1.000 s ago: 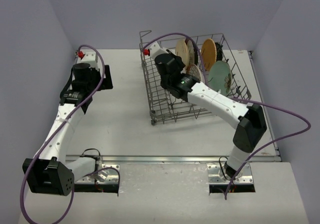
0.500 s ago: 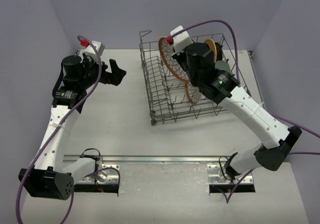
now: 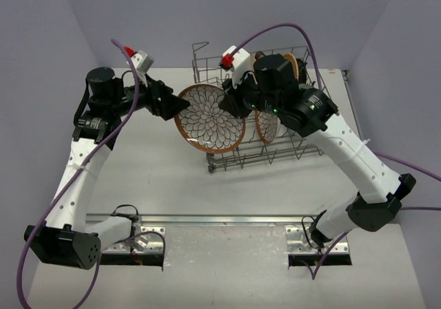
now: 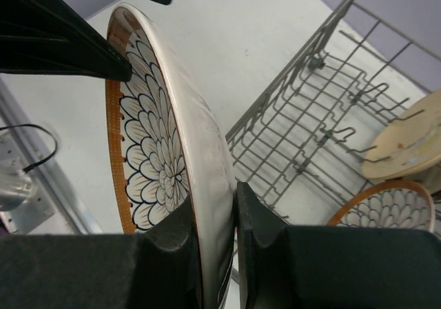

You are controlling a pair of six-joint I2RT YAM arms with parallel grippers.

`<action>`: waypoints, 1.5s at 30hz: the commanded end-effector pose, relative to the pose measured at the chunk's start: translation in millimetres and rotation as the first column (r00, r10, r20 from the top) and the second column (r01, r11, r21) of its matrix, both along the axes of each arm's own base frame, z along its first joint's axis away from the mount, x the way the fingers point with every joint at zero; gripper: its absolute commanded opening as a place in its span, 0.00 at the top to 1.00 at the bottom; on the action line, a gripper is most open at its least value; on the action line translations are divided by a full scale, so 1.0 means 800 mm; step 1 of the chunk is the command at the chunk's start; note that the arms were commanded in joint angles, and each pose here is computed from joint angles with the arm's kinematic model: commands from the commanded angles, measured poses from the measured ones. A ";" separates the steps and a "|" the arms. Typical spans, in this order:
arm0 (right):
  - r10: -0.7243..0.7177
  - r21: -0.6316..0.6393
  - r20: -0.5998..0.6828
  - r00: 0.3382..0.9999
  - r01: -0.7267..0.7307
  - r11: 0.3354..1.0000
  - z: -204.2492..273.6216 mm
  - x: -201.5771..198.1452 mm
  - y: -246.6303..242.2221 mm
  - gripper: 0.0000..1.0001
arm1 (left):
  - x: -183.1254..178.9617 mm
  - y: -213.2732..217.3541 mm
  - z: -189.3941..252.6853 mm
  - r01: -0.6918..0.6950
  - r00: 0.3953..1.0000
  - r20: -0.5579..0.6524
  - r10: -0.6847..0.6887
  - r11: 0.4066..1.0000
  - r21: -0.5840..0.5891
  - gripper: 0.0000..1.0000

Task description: Unload the plates from the dish rack

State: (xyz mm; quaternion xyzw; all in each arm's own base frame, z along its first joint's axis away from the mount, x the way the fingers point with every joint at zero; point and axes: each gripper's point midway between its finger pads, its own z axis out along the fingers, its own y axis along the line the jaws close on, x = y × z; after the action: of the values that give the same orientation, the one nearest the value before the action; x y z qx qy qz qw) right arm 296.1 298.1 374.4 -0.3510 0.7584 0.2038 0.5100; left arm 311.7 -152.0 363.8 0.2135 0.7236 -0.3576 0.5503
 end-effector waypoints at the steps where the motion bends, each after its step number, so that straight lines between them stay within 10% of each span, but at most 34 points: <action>1: 0.095 0.198 0.047 0.994 -0.103 0.975 0.068 -0.014 0.032 1.00 | -0.029 -0.027 0.015 0.163 0.985 0.052 -0.162 0.987 -0.011 0.12; 19: 0.167 0.216 0.001 0.986 -0.163 0.963 0.060 -0.028 0.044 1.00 | -0.043 -0.041 -0.069 0.348 0.928 -0.147 -0.342 0.937 0.017 1.00; 23: 0.125 0.195 -0.004 0.992 -0.122 0.973 0.049 -0.021 0.038 0.92 | -0.041 -0.040 -0.061 0.333 0.931 -0.154 -0.331 0.943 -0.013 1.00; 33: -0.036 0.205 0.002 0.999 0.035 0.978 0.050 0.010 -0.011 0.09 | -0.021 0.023 -0.008 0.277 0.929 -0.172 -0.329 0.923 -0.269 1.00; 39: -0.208 0.244 -0.016 0.978 0.206 0.948 0.055 0.050 -0.075 0.01 | 0.044 0.120 -0.013 -0.021 0.961 -0.266 -0.071 0.944 -0.330 1.00; 45: -0.360 0.173 0.034 0.932 0.349 0.921 0.029 0.069 -0.129 0.01 | 0.137 0.238 -0.116 -0.472 0.813 -0.442 0.379 0.873 -0.119 1.00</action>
State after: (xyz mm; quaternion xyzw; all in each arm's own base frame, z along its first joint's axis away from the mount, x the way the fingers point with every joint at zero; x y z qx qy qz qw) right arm 342.2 220.5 400.2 -0.1993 0.7751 0.2060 0.5630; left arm 379.2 -21.5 299.2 -0.0147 0.7675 -0.4564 0.4500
